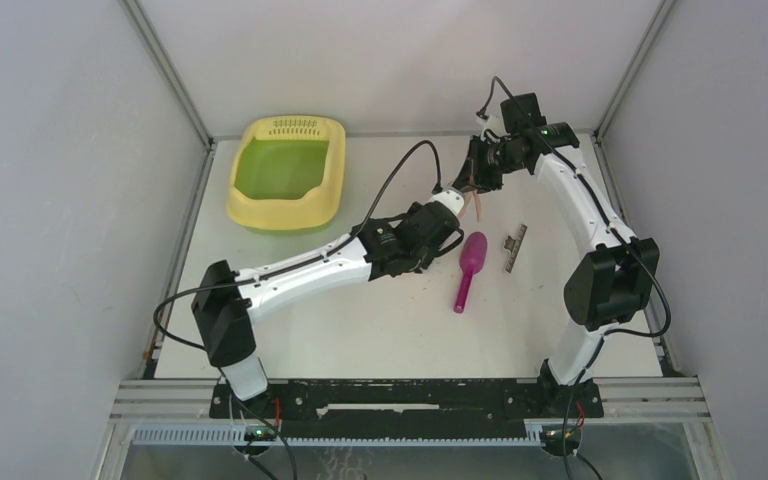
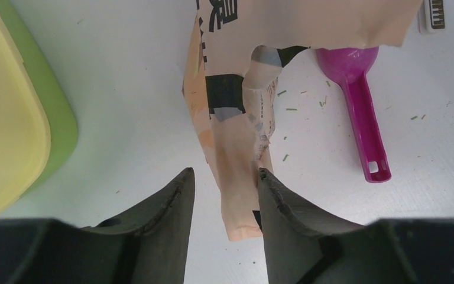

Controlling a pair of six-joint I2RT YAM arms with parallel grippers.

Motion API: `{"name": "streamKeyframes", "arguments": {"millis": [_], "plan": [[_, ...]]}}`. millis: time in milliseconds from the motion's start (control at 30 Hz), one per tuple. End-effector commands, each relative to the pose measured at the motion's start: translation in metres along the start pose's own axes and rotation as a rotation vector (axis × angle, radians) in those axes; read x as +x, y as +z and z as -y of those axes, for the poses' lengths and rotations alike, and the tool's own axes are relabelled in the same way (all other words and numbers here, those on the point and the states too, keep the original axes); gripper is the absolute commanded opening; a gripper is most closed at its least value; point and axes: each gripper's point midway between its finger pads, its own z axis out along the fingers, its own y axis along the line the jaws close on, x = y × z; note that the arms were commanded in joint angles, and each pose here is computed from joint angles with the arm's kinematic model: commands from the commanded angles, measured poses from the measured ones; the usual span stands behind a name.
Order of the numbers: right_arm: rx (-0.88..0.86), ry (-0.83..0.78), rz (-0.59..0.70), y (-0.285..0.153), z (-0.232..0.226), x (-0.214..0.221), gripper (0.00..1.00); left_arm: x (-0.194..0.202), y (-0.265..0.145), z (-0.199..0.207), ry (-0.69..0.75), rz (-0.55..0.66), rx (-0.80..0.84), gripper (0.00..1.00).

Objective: Fill the litter box with clean litter
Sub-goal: Open the cat litter bag at the center of the board.

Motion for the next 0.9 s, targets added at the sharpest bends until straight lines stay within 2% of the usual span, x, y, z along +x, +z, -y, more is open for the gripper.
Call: {"name": "streamKeyframes", "arguments": {"millis": [0, 33, 167, 267, 367, 500, 600, 767, 867], "plan": [[-0.053, -0.027, 0.031, -0.015, -0.02, 0.001, 0.0, 0.001, 0.008, -0.008, -0.017, 0.005, -0.049, 0.45], [-0.052, -0.026, 0.03, -0.015, -0.019, 0.001, 0.0, 0.001, 0.009, -0.008, -0.017, 0.005, -0.051, 0.43], [-0.057, -0.027, 0.03, -0.016, -0.02, 0.001, 0.0, 0.001, 0.012, -0.006, -0.018, 0.0, -0.052, 0.25], [-0.059, -0.027, 0.031, -0.016, -0.021, 0.001, 0.0, 0.0, 0.013, -0.004, -0.023, -0.001, -0.047, 0.23], [-0.064, -0.027, 0.029, -0.016, -0.022, 0.001, 0.0, 0.0, 0.015, -0.002, -0.021, -0.006, -0.042, 0.28], [-0.068, -0.026, 0.028, -0.016, -0.023, 0.001, 0.0, 0.001, 0.017, 0.0, -0.022, -0.012, -0.045, 0.45], [-0.074, -0.027, 0.028, -0.017, -0.024, 0.002, 0.0, 0.002, 0.018, -0.001, -0.021, -0.015, -0.054, 0.45], [-0.081, -0.031, 0.024, -0.016, -0.024, 0.003, 0.0, 0.005, 0.019, -0.007, -0.016, -0.03, -0.075, 0.2], [-0.079, -0.028, 0.018, -0.016, -0.023, 0.006, 0.0, 0.006, 0.017, -0.01, -0.027, -0.028, -0.076, 0.01]]}}
